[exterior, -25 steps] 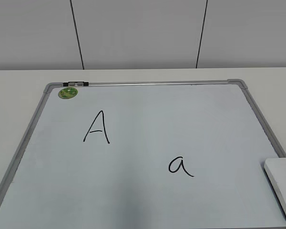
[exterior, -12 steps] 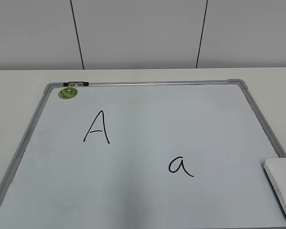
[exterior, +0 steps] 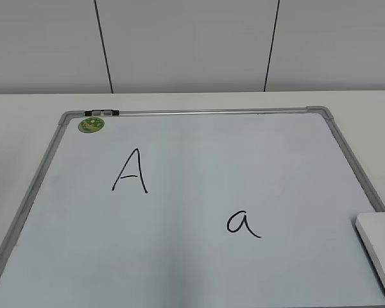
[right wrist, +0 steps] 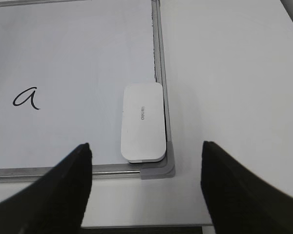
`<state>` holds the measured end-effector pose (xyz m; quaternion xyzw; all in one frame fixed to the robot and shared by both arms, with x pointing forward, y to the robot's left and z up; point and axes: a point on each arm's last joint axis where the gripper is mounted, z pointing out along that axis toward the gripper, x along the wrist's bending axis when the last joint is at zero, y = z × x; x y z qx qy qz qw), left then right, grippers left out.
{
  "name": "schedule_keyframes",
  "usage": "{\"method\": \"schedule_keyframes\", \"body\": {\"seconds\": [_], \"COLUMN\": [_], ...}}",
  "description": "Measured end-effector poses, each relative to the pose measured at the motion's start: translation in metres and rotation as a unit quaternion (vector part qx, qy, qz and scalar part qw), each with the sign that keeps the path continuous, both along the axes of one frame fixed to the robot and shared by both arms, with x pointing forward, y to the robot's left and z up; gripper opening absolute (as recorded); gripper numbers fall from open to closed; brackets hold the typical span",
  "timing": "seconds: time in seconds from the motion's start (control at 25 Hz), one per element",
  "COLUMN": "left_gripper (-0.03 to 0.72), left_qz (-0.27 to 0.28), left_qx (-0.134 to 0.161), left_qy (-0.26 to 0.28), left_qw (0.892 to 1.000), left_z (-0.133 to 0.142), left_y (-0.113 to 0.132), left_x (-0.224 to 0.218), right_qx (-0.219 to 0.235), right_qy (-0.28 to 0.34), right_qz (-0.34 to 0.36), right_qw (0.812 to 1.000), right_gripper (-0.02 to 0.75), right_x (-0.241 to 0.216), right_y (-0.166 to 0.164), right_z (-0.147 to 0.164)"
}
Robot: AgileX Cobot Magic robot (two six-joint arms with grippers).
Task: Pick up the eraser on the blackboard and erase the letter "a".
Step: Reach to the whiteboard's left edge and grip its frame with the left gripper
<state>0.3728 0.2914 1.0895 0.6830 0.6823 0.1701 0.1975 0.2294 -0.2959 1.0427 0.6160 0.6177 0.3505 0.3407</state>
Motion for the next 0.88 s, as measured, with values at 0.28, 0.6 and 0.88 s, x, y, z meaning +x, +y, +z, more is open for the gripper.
{"method": "schedule_keyframes", "body": {"seconds": [0.28, 0.6, 0.88], "left_gripper": [0.243, 0.243, 0.243], "left_qz": [0.0, 0.001, 0.002], "left_qx": [0.006, -0.004, -0.004], "left_qy": [0.081, 0.134, 0.175], "left_qw": [0.997, 0.991, 0.985], "left_z": [-0.007, -0.031, -0.065], "left_y": [-0.006, -0.014, -0.018], "left_x": [0.084, 0.158, 0.197], "right_qx": [0.0, 0.0, 0.0], "right_qy": [0.0, 0.0, 0.0], "right_qz": [0.0, 0.0, 0.0], "right_qw": [1.0, 1.0, 1.0], "right_gripper": [0.519, 0.519, 0.519], "right_x": [0.0, 0.0, 0.0], "right_y": [0.0, 0.0, 0.0], "right_z": [0.0, 0.0, 0.0]}}
